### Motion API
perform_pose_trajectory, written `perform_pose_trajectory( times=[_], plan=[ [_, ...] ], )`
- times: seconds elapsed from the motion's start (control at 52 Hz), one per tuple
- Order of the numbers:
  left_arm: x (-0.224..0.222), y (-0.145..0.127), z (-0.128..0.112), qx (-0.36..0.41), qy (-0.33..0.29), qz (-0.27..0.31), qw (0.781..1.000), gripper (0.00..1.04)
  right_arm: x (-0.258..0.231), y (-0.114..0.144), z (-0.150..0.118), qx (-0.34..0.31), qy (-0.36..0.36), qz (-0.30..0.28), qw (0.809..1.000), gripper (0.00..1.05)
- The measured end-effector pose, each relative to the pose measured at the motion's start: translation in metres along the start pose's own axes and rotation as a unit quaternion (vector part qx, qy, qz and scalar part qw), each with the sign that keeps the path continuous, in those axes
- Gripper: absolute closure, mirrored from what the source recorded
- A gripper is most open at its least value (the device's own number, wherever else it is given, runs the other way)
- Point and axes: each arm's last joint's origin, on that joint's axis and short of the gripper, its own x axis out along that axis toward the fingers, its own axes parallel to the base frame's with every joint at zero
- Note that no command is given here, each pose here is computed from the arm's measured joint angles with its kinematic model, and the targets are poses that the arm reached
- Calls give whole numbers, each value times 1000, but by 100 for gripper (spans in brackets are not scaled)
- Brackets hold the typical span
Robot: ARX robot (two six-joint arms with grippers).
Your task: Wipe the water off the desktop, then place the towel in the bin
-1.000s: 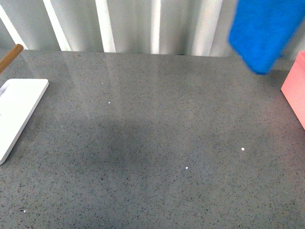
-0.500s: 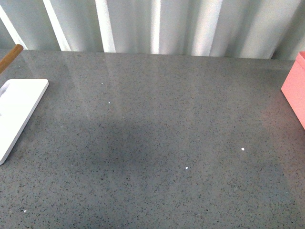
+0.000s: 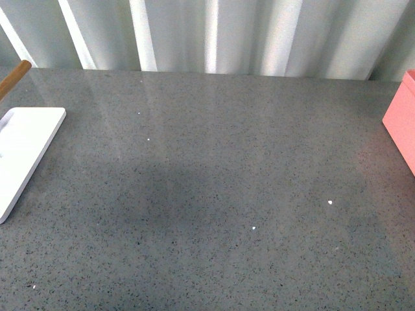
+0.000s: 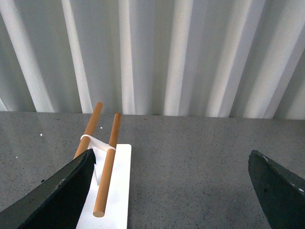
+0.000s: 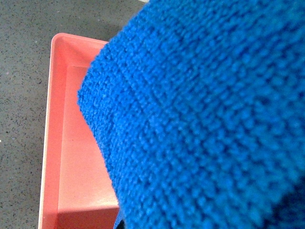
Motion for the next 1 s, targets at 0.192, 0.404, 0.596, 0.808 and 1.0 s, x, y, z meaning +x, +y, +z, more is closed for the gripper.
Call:
perform_pose_trajectory(
  times=[0.192,0.404,0.596,0.808,1.0],
  plan=[
    [0,0,0,0,0,0,1000,7,8,4,-3,5,8,-10,1000,100],
    [0,0,0,0,0,0,1000,7,13,8,-11,5,22,-5,1000,69],
    [0,0,0,0,0,0,1000,7,13,8,-11,5,22,-5,1000,37],
    [0,0,0,0,0,0,1000,7,13,8,-11,6,21,-6,1000,6],
    [0,0,0,0,0,0,1000,7,13,8,-11,7,21,-6,1000,7]
  ],
)
